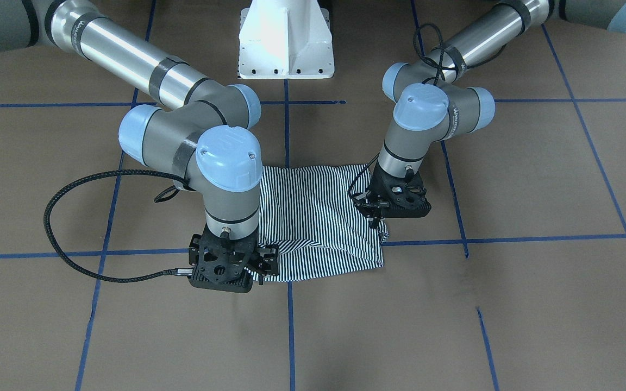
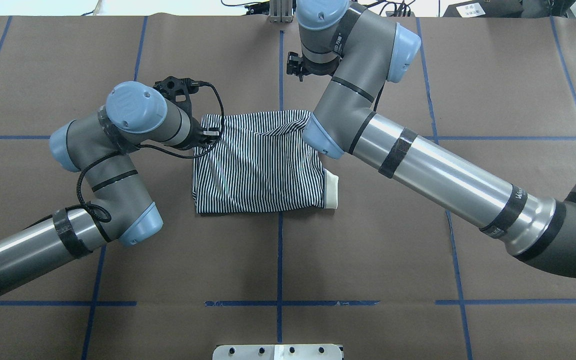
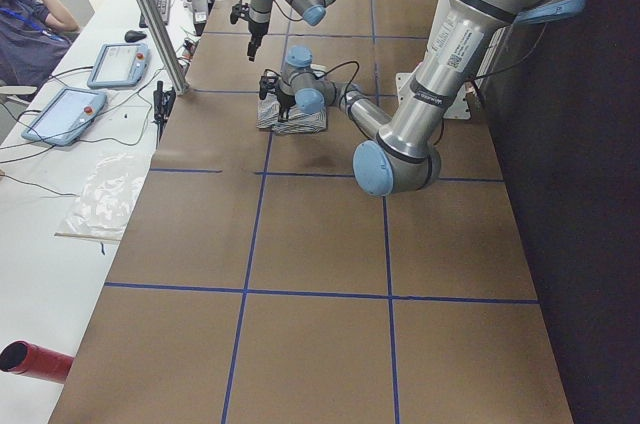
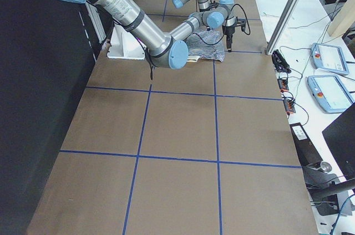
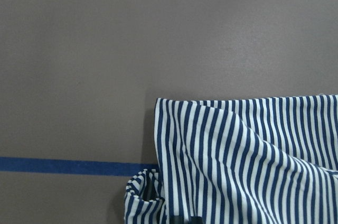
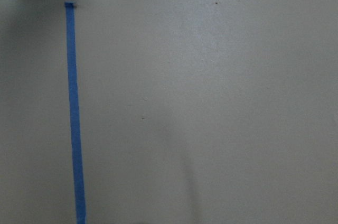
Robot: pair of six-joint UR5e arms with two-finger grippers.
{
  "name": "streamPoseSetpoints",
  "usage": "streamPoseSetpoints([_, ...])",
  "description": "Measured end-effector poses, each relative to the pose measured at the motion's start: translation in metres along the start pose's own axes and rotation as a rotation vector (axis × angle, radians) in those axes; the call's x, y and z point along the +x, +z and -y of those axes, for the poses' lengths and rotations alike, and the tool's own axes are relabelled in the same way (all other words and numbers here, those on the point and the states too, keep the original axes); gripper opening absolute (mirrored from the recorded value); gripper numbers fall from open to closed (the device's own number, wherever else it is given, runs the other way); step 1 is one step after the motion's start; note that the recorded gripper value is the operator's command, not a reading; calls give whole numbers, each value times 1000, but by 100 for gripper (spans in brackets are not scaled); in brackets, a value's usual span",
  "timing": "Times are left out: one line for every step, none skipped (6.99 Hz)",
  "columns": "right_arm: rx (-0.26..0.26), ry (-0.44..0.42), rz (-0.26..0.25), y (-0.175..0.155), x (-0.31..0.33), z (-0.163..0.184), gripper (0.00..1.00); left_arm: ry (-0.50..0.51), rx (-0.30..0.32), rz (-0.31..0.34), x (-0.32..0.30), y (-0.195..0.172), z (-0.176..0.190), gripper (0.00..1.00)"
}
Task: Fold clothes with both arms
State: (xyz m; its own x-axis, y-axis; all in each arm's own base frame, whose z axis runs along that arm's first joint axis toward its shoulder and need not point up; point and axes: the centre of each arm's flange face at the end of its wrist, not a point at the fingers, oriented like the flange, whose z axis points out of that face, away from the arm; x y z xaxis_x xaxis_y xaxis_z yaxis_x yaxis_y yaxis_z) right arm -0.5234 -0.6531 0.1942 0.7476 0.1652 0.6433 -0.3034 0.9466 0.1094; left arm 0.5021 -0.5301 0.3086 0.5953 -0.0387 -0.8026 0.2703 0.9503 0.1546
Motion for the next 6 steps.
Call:
streamPoseSetpoints([0, -1, 2, 0, 1, -1, 100, 4, 10, -8, -1, -7, -1, 0])
streamPoseSetpoints([0, -2, 5, 0, 5, -3, 100, 9, 16, -18, -9, -17, -6, 0])
streamPoseSetpoints([1, -2, 8, 0, 10, -5, 100, 12, 20, -26, -18, -27, -12, 0])
streamPoseSetpoints([1, -3, 10, 0, 13, -6, 100, 15, 22, -34, -23, -35, -17, 0])
streamPoseSetpoints([1, -4, 10, 0, 15, -7, 100, 17, 23, -39, -26, -40, -20, 99])
streamPoseSetpoints([0, -4, 9, 1, 17, -7, 100, 18, 22, -40, -27, -41, -22, 100])
